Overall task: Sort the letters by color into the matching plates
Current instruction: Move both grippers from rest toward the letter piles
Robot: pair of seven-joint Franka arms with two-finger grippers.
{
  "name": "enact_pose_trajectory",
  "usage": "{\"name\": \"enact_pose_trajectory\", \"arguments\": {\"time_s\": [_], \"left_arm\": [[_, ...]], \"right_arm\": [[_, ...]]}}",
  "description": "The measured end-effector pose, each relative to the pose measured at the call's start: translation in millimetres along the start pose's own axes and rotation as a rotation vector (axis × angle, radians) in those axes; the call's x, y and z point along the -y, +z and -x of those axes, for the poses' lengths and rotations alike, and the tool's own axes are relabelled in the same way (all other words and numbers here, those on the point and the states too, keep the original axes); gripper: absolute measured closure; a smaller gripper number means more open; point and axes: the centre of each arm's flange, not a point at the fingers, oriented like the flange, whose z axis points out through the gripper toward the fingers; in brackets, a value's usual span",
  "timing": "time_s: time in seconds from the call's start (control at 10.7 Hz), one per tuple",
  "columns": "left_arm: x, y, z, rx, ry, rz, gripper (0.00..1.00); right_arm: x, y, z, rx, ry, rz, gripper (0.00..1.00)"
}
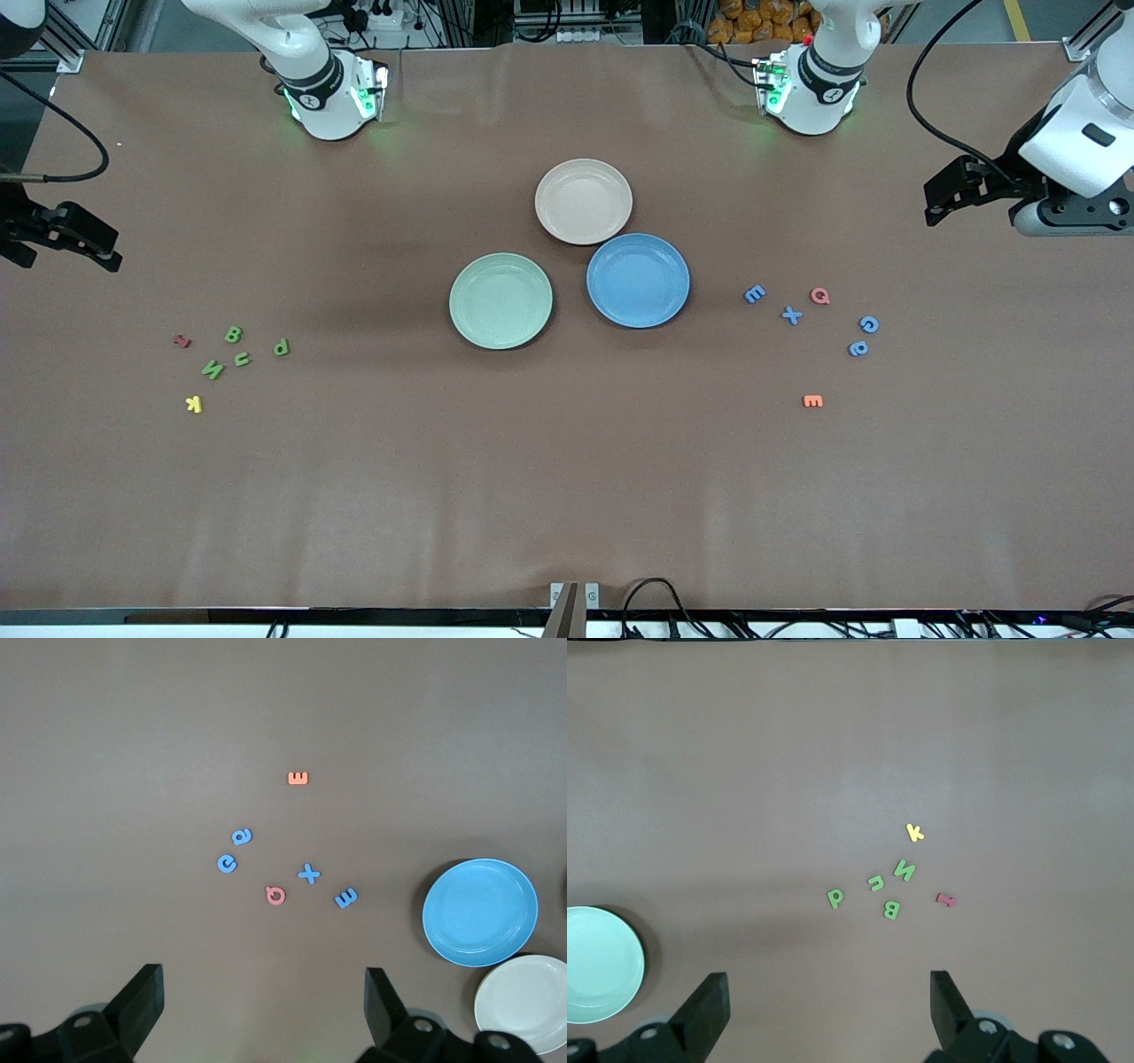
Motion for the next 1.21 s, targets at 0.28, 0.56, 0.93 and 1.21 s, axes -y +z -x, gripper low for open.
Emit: {"name": "enact_pose_trajectory", "arguments": {"time_s": [0.28,0.56,0.93,1.21], "left_arm": [[0.0,0.0,0.0,0.000,0.000,0.000,0.00],[0.0,0.1,0.1,0.001,0.000,0.000,0.00],[-1.1,2.7,-1.1,0.006,0.006,0.001,0.00],[-2.7,5.6,-2.4,0.007,0.015,0.001,0.00]], "right_arm": [[-0.3,0.0,0.0,0.000,0.001,0.000,0.00],[-0.1,1.0,-0.4,0.002,0.001,0.000,0.00],[0.2,3.7,-1.9,0.004,0.000,0.001,0.00],[0.2,3.3,-2.5,-0.001,0.000,0.001,0.00]]}}
